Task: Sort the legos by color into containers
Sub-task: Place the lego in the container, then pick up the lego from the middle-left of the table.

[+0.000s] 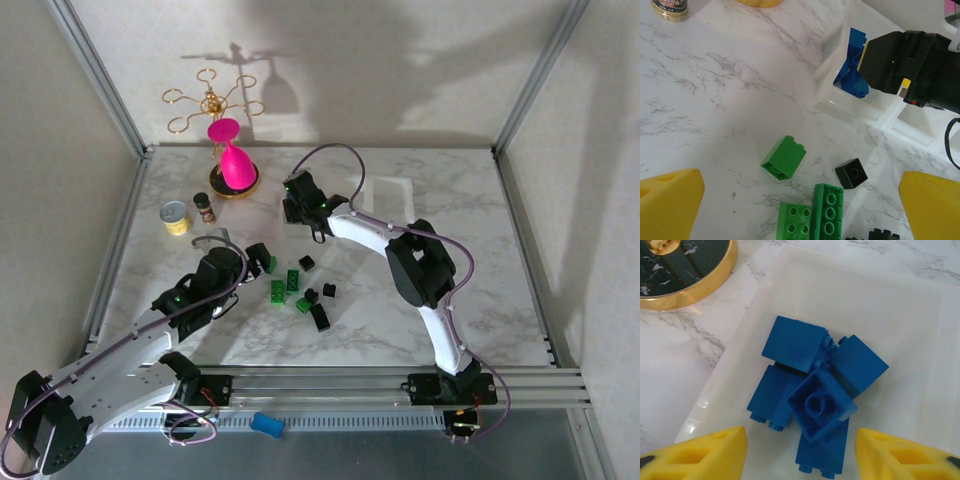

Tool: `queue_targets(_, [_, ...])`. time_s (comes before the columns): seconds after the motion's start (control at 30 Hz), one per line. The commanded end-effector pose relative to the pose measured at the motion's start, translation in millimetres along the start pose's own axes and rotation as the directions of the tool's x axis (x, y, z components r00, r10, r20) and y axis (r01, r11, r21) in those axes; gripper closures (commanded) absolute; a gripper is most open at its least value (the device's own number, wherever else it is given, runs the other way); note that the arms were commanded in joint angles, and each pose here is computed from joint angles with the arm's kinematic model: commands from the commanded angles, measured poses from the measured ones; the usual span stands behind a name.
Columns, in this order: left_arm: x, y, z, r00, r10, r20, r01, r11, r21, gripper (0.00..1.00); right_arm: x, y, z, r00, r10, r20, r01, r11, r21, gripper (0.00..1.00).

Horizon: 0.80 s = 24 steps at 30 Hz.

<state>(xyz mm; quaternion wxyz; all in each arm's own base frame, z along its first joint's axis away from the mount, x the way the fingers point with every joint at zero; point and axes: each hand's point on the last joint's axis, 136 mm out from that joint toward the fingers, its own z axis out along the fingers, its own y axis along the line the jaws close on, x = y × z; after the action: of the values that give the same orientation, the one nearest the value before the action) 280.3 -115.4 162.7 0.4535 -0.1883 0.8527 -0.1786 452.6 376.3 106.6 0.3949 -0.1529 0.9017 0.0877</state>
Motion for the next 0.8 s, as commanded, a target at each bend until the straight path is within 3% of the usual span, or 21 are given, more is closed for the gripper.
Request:
queue_targets(0.0, [-12, -7, -5, 1.0, -0.001, 0.013, 0.001, 1.0, 0.003, 0.0, -33, 7, -44, 0.997, 0.014, 0.078, -0.008, 0.997, -0.076, 0.38])
queue_targets(0.37, [14, -19, -7, 0.996, 0.034, -0.085, -0.033, 0.999, 0.015, 0.01, 5, 13, -135, 0.994, 0.088, 0.059, -0.07, 0.964, -0.258, 0.28])
queue_targets(0.77, [87, -5, 10, 0.952, 0.099, -0.289, -0.123, 0.99, -0.065, 0.16, 100, 10, -196, 0.989, 0.139, -0.052, -0.148, 0.914, -0.378, 0.12])
